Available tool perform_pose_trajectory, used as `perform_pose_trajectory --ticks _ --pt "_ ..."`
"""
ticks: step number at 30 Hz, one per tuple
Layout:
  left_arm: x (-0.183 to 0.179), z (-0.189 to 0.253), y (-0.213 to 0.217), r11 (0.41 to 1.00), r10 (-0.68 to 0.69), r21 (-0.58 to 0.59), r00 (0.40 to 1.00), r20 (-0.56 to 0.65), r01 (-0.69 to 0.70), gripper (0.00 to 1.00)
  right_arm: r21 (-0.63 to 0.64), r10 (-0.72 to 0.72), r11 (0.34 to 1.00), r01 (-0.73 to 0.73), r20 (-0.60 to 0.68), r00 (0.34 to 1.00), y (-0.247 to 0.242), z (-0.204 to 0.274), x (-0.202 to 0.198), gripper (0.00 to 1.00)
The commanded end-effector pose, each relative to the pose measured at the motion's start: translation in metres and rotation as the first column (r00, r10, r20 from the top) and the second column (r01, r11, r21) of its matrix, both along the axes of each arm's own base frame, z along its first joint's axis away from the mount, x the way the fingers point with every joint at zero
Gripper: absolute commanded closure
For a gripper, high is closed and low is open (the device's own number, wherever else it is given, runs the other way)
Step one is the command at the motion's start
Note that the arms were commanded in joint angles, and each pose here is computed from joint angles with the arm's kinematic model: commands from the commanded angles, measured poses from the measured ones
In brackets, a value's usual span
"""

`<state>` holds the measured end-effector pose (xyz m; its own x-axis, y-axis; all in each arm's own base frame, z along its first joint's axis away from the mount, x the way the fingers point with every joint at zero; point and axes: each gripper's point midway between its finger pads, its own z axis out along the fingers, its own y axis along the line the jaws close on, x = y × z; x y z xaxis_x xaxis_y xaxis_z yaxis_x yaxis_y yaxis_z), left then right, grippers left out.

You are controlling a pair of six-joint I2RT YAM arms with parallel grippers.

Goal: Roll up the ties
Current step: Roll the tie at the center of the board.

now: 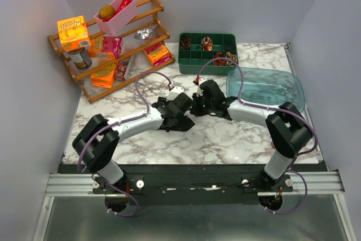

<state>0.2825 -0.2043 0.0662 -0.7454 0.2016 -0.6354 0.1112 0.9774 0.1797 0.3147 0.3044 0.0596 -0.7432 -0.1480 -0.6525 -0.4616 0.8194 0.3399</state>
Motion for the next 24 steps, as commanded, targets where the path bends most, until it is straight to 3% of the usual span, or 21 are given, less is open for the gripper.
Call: perform_pose_trajectory --ticks 1,6,11,14,18,23,24 --pt "0.006 0.028 -0.017 0.978 -0.004 -0.207 0.999 0.031 0.011 0.22 0.024 0.037 0.999 -0.038 0.048 0.998 -0.001 0.02 -0.003 0.99" --pt "0.014 0.042 -0.003 0.958 0.021 -0.288 0.999 0.04 -0.009 0.21 0.097 0.122 0.987 -0.131 0.088 0.989 0.023 0.051 -0.008 0.99" --pt "0.022 0.044 0.038 0.918 0.109 -0.387 0.994 0.032 -0.088 0.16 0.127 0.209 0.966 -0.224 0.121 0.97 0.057 0.071 -0.019 0.99" --pt "0.022 0.041 0.056 0.857 0.136 -0.502 0.991 0.001 -0.117 0.09 0.142 0.265 0.95 -0.279 0.11 0.958 0.08 0.069 -0.028 0.99" --pt "0.021 0.045 0.055 0.729 0.109 -0.679 0.994 -0.005 -0.084 0.07 0.142 0.322 0.933 -0.331 0.083 0.943 0.105 0.058 -0.04 0.99" --pt "0.01 0.034 0.058 0.622 0.076 -0.779 0.996 -0.046 -0.083 0.06 0.107 0.338 0.936 -0.336 0.009 0.941 0.113 0.02 -0.042 0.99" --pt "0.016 0.039 0.06 0.605 0.081 -0.794 0.997 -0.009 -0.057 0.06 0.104 0.341 0.935 -0.339 0.002 0.94 0.113 0.016 -0.044 0.99"
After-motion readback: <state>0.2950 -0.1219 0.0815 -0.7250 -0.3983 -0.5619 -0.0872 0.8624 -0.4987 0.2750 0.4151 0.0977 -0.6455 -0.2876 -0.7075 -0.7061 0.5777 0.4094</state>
